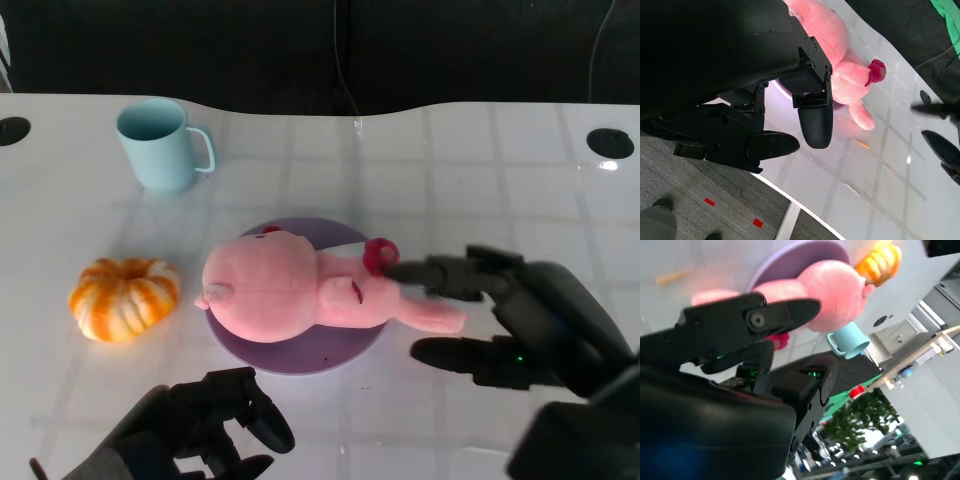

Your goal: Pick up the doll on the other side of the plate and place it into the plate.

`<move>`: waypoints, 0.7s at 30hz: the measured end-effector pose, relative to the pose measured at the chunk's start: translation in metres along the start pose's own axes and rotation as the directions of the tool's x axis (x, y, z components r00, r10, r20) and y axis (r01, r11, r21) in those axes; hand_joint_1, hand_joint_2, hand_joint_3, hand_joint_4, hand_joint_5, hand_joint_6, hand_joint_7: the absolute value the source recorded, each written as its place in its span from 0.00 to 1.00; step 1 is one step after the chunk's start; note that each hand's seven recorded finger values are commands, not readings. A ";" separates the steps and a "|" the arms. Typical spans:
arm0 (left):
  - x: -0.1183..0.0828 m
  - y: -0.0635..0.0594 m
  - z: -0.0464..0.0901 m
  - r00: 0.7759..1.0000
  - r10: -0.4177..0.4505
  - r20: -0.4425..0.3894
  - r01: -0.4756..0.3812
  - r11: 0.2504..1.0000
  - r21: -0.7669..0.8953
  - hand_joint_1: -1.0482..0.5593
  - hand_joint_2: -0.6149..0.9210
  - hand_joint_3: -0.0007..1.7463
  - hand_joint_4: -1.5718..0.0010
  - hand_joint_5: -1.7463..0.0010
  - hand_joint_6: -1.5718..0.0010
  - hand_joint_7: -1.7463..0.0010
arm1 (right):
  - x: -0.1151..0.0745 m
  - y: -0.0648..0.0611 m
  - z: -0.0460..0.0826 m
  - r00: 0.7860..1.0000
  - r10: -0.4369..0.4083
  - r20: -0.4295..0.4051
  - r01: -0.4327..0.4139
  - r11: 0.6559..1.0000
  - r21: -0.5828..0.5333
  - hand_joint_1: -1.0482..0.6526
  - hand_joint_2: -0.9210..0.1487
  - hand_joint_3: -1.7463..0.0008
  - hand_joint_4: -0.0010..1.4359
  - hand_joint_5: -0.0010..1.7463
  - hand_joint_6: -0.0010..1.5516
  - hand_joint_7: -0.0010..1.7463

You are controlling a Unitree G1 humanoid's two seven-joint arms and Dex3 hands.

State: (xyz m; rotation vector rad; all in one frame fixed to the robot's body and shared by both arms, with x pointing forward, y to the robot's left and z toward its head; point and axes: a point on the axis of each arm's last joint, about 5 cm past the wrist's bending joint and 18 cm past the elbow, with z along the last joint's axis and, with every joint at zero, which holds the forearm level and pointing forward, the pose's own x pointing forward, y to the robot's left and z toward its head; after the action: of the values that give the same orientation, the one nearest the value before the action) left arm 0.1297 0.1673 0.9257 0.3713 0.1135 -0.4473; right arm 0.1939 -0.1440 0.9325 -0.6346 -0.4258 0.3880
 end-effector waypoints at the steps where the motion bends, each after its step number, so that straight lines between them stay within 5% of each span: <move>1: 0.000 0.000 0.000 1.000 0.000 -0.003 0.000 1.000 -0.001 0.57 1.00 0.25 0.64 0.14 0.64 0.27 | -0.004 0.000 0.000 1.000 -0.008 -0.012 0.009 0.999 0.040 0.57 0.26 0.57 0.48 0.69 0.58 0.26; 5: 0.000 0.000 0.001 1.000 0.001 -0.001 -0.001 1.000 -0.003 0.57 1.00 0.25 0.65 0.15 0.64 0.27 | -0.016 -0.001 0.001 0.999 -0.018 -0.041 0.023 0.991 0.129 0.61 0.36 0.41 0.53 0.73 0.59 0.35; 11: -0.001 0.000 0.002 1.000 0.004 0.003 -0.004 1.000 -0.002 0.58 1.00 0.25 0.64 0.15 0.64 0.27 | -0.038 -0.006 0.003 0.993 -0.016 -0.114 0.040 0.978 0.207 0.67 0.41 0.31 0.59 0.81 0.58 0.57; 14: -0.001 0.000 0.002 1.000 0.006 0.006 -0.006 1.000 -0.007 0.58 1.00 0.26 0.64 0.14 0.63 0.26 | -0.046 -0.008 0.004 0.991 -0.016 -0.132 0.047 0.970 0.239 0.67 0.49 0.20 0.61 0.94 0.55 0.75; 21: -0.003 0.003 0.003 1.000 0.015 -0.001 -0.015 1.000 -0.010 0.58 1.00 0.26 0.64 0.14 0.64 0.27 | -0.067 -0.017 0.011 0.973 -0.012 -0.229 0.073 0.963 0.260 0.69 0.52 0.15 0.63 1.00 0.51 0.90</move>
State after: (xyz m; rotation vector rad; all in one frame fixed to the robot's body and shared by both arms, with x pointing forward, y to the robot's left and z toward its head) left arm 0.1286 0.1694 0.9297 0.3619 0.1133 -0.4316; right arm 0.1360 -0.1827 0.9336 -0.3999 -0.1645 0.3207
